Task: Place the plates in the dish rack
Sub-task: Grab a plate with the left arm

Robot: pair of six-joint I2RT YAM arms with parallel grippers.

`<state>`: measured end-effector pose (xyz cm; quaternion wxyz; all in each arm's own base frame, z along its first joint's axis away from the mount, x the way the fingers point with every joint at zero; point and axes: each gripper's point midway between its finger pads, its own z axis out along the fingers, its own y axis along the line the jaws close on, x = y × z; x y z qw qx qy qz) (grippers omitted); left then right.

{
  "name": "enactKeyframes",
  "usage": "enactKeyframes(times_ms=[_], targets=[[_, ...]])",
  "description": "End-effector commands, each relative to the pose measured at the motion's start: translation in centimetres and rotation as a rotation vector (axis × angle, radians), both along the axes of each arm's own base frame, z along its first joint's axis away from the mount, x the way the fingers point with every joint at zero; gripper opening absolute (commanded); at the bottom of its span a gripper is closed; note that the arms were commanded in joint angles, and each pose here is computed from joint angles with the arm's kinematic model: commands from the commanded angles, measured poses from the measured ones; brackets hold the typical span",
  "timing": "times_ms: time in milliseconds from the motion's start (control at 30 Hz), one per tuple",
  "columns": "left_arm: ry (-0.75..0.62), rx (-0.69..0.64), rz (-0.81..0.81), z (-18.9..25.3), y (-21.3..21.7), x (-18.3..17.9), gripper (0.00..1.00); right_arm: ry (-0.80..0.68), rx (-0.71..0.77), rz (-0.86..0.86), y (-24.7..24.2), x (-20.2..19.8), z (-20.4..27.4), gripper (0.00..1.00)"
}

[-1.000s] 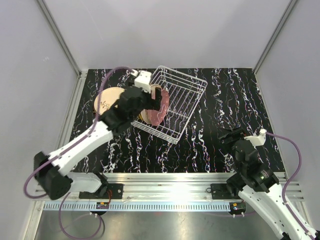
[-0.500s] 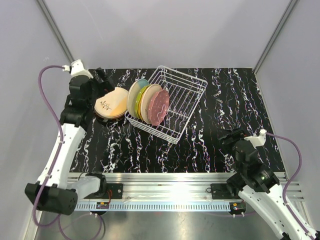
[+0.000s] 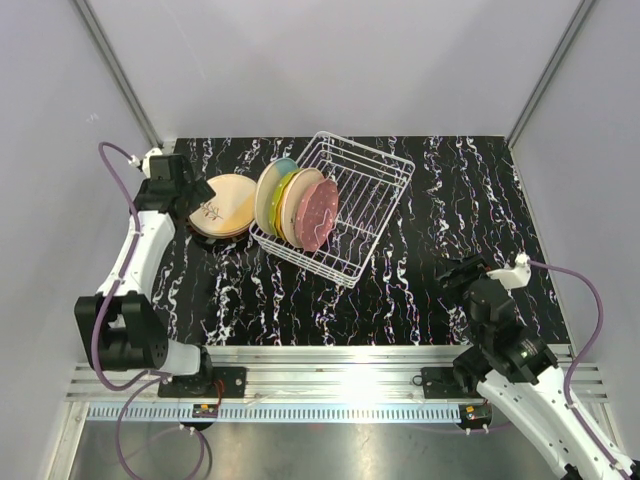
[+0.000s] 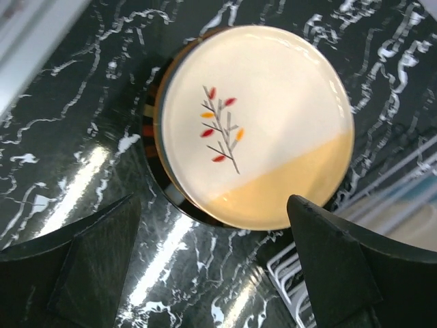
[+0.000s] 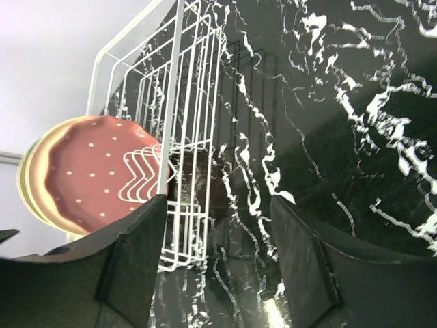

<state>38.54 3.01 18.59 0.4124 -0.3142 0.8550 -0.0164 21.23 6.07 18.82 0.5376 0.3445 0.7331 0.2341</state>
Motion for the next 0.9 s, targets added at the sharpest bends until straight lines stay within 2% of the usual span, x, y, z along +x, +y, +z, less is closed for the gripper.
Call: enactKeyframes(times_ms=[0, 100, 233, 333, 400, 433, 567, 733, 867], targets=[[-0.017, 0.082, 0.076, 1.4, 2.9, 0.8, 0.91, -0.045, -0.081, -0.01, -0.5, 0.8, 1.3, 0.68], [0.013, 0.065, 0.077, -0.5, 3.0, 1.8, 0.89, -0.047, -0.138, -0.01, -0.7, 1.3, 1.5, 0.68], [0.047, -0.059, 0.05, -4.0, 2.4, 3.5, 0.89, -0.048, -0.203, 0.001, -0.6, 2.0, 1.1, 0.67], [0.021, -0.138, 0.067, -5.2, 2.6, 4.5, 0.82, -0.04, -0.264, -0.011, -1.3, 2.0, 0.9, 0.67], [0.018, -0.144, 0.074, -5.5, 2.9, 4.9, 0.79, -0.042, -0.306, -0.022, -1.9, 1.7, 1.0, 0.67], [0.016, -0.135, 0.078, -5.5, 3.2, 5.1, 0.79, -0.047, -0.314, -0.029, -2.2, 1.7, 1.2, 0.6], [0.051, -0.107, 0.085, -6.9, 3.8, 5.0, 0.76, -0.077, -0.331, -0.029, -2.5, 1.4, 1.4, 0.51], [0.081, -0.116, 0.068, -8.7, 3.8, 5.3, 0.61, -0.087, -0.331, -0.02, -2.2, 1.6, 1.3, 0.47], [0.122, -0.109, 0.055, -10.0, 3.8, 5.2, 0.6, -0.081, -0.339, -0.016, -2.1, 1.8, 1.4, 0.45]])
